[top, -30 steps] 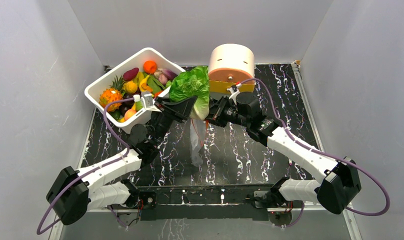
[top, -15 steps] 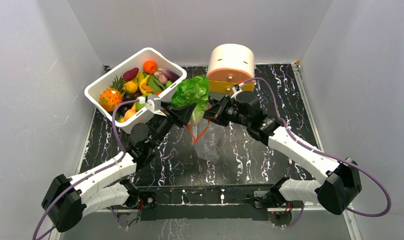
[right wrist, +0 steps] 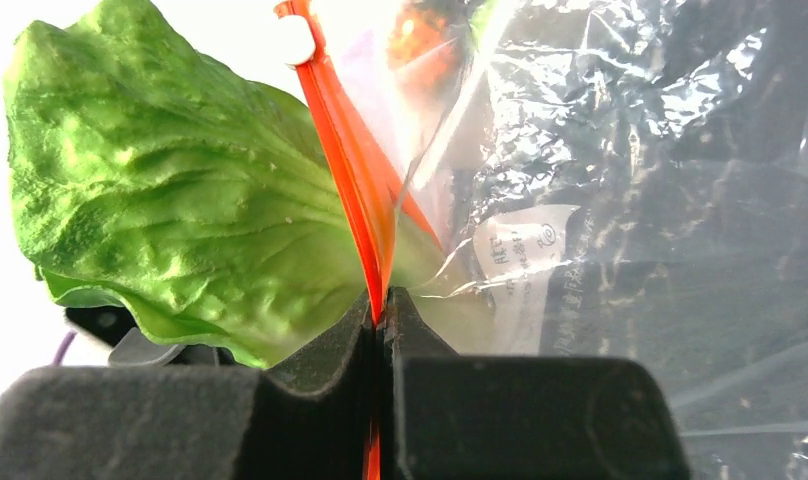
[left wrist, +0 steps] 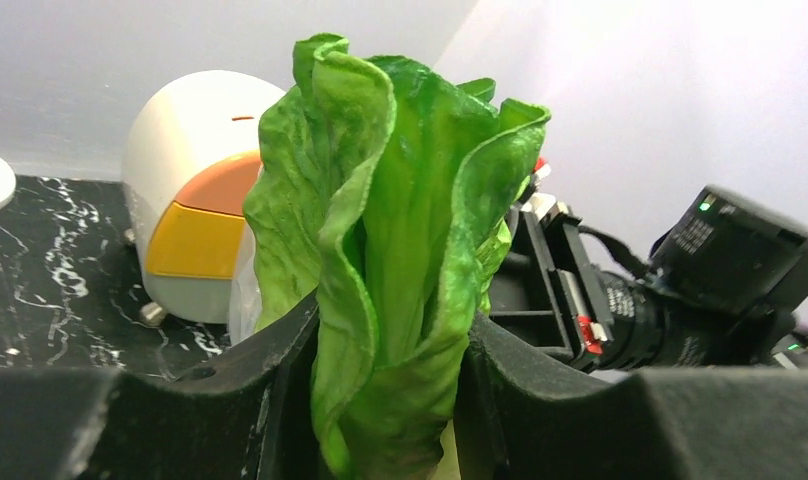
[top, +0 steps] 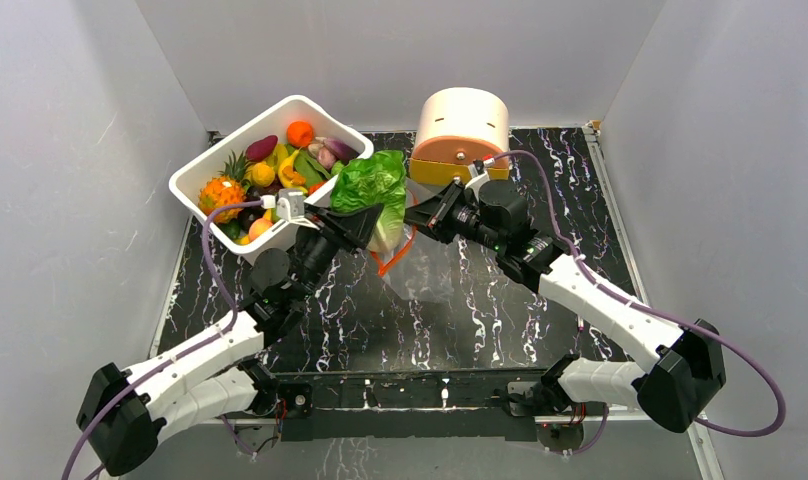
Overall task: Place the food in the zip-top bag and seal the zipper
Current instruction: Place the fake vegetable in the zipper food storage bag.
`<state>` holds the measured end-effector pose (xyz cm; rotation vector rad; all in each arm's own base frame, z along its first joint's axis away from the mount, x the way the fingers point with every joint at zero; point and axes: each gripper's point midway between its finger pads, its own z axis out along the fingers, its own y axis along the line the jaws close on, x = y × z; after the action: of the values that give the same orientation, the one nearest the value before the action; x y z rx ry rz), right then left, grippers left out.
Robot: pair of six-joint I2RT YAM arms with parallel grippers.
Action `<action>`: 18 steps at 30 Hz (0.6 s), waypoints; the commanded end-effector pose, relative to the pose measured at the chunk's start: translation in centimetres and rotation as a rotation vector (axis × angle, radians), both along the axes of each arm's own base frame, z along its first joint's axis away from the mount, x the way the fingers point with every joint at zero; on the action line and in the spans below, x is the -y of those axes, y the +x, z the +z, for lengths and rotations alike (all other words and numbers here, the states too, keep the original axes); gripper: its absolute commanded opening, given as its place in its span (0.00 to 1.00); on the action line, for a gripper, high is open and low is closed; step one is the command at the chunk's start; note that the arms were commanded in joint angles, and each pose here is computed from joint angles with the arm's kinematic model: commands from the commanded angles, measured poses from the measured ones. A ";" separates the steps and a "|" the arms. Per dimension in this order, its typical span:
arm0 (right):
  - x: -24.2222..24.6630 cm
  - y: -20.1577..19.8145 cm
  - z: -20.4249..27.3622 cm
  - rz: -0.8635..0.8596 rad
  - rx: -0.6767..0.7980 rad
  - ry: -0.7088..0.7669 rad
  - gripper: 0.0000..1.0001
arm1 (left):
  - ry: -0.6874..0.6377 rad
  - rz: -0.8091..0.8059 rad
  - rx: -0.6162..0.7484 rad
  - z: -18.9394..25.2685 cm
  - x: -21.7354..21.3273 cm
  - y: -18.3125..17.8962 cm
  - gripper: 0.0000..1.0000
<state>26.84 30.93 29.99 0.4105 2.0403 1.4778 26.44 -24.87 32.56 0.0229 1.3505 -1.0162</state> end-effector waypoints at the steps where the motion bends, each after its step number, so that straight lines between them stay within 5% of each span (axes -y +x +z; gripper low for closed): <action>1: -1.2 -0.4 6.8 0.025 0.123 0.175 0.00 | -0.209 -0.036 0.008 5.4 -1.0 -1.5 0.22; 6: -1.8 -0.8 7.3 0.053 0.140 0.210 0.00 | -0.438 -0.043 -0.060 5.6 -2.6 -1.9 0.22; 14: -2.2 -1.8 7.2 0.072 0.107 0.292 0.00 | -0.534 -0.047 -0.051 6.7 -3.6 -2.3 0.22; 18: -2.8 -2.6 7.1 0.115 0.104 0.311 0.00 | -0.442 -0.022 -0.053 6.1 -3.0 -1.9 0.21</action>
<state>25.74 32.88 34.55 0.4126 1.8689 1.7266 25.70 -22.15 35.48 -0.3459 1.2394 -1.2688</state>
